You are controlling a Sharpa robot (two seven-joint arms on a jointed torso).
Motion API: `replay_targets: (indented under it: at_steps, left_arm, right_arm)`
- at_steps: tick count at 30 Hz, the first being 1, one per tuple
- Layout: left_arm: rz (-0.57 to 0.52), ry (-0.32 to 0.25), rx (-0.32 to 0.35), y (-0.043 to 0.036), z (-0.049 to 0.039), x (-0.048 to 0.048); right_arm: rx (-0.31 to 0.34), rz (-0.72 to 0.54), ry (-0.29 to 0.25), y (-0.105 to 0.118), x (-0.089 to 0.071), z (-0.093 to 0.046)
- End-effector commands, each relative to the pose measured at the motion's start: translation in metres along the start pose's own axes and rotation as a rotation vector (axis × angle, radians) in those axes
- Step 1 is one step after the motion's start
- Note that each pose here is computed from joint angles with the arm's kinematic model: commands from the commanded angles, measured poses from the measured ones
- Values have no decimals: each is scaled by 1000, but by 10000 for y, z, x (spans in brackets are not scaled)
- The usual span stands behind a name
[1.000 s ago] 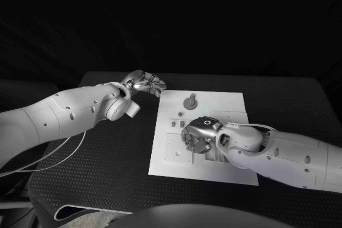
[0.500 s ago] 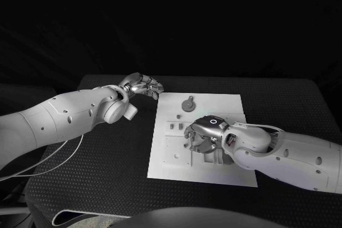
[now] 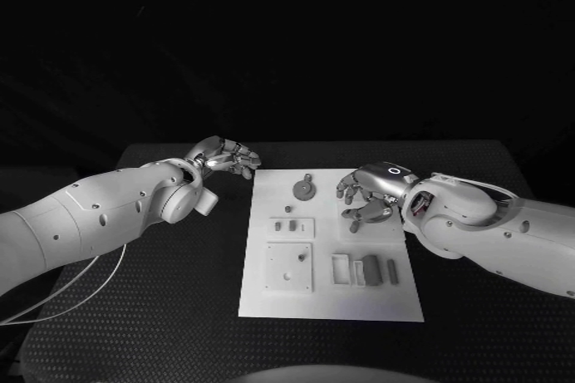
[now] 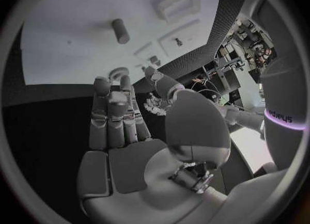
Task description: Assemble the parts on the task board
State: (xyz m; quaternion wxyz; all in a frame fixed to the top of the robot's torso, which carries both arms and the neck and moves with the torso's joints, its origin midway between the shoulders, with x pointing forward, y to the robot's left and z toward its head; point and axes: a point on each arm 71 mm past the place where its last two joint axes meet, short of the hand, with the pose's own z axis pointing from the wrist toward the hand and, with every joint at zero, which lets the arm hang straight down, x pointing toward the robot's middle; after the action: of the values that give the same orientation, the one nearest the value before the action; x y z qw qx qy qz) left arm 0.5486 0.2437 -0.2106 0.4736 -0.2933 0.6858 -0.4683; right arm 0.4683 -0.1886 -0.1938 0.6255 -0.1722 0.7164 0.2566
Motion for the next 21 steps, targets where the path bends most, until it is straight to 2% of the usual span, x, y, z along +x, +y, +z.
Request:
replay_targets:
  at_steps: [1, 7, 12, 15, 21]
  left_arm:
    - [1, -4, 28, -28, 14, 0]
    - [2, -8, 27, -21, 26, -6]
    - [1, -9, 25, -12, 25, -14]
    - [1, -9, 25, -9, 26, -15]
    - [1, -10, 23, -4, 23, -25]
  right_arm:
    - [13, 34, -17, -94, -58, -41]
    - [42, 9, 34, -232, -40, -88]
    - [43, -10, 79, -238, 6, -64]
    - [51, -27, 133, -244, 103, -64]
    - [48, -41, 182, -218, 254, -90]
